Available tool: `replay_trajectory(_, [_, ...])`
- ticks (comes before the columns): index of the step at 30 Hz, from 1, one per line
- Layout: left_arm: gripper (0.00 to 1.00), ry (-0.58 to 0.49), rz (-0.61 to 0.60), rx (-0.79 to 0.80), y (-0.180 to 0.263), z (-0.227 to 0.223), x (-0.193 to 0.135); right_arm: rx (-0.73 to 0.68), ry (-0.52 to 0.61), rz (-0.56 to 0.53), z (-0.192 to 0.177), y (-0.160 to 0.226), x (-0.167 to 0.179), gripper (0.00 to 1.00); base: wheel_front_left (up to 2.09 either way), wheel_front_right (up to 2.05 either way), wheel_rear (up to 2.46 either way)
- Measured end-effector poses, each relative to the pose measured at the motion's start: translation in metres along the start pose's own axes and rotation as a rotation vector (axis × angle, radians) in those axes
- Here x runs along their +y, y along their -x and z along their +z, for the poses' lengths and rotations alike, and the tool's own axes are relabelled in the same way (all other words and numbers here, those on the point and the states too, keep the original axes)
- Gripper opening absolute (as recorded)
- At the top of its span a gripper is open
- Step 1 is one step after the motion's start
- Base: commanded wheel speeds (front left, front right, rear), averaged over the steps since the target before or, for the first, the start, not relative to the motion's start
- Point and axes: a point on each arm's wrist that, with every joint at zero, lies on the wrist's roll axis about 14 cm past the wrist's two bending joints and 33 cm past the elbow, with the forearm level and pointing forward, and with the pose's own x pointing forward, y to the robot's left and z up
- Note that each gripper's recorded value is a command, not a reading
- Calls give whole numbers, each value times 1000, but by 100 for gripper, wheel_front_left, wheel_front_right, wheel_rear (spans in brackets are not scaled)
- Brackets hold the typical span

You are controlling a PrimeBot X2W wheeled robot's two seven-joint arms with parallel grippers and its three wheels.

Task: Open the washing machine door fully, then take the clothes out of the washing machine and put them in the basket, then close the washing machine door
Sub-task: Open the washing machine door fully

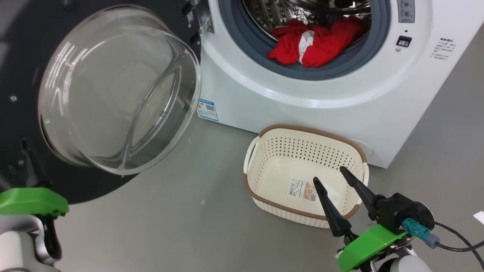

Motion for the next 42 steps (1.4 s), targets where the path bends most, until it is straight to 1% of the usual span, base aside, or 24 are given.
replay_trajectory(5, [100,11,-10,-62,8,15,-2,-25,1,-18,5,5,-4,100,0,0,0])
replay_trajectory(8, [100,32,-41,-119,13,30,-12,-42,2,-40,9,9,-9,100,0,0,0])
replay_trajectory(14, [100,62,-133,-229,25,61,-43,-73,10,-97,14,20,-25,100,0,0,0])
replay_trajectory(17, [100,83,-235,-263,35,71,-72,-95,16,-137,19,28,-36,100,0,0,0])
replay_trajectory(20, [100,125,-355,-223,47,66,-105,-118,23,-178,26,35,-48,100,0,0,0])
replay_trajectory(23, [100,170,-441,-199,57,65,-130,-144,31,-220,34,43,-60,100,0,0,0])
replay_trajectory(25, [100,192,-493,-188,64,64,-146,-164,36,-252,39,50,-68,100,0,0,0])
replay_trajectory(28, [100,209,-606,-167,78,59,-175,-185,43,-302,44,62,-81,100,0,0,0])
replay_trajectory(31, [100,250,-652,-129,85,51,-189,-200,49,-345,48,74,-92,100,0,0,0])
replay_trajectory(35, [100,257,-712,-84,95,37,-208,-224,55,-401,54,90,-104,100,0,0,0])
replay_trajectory(42, [100,282,-788,12,113,12,-228,-267,77,-503,65,123,-125,100,0,0,0])
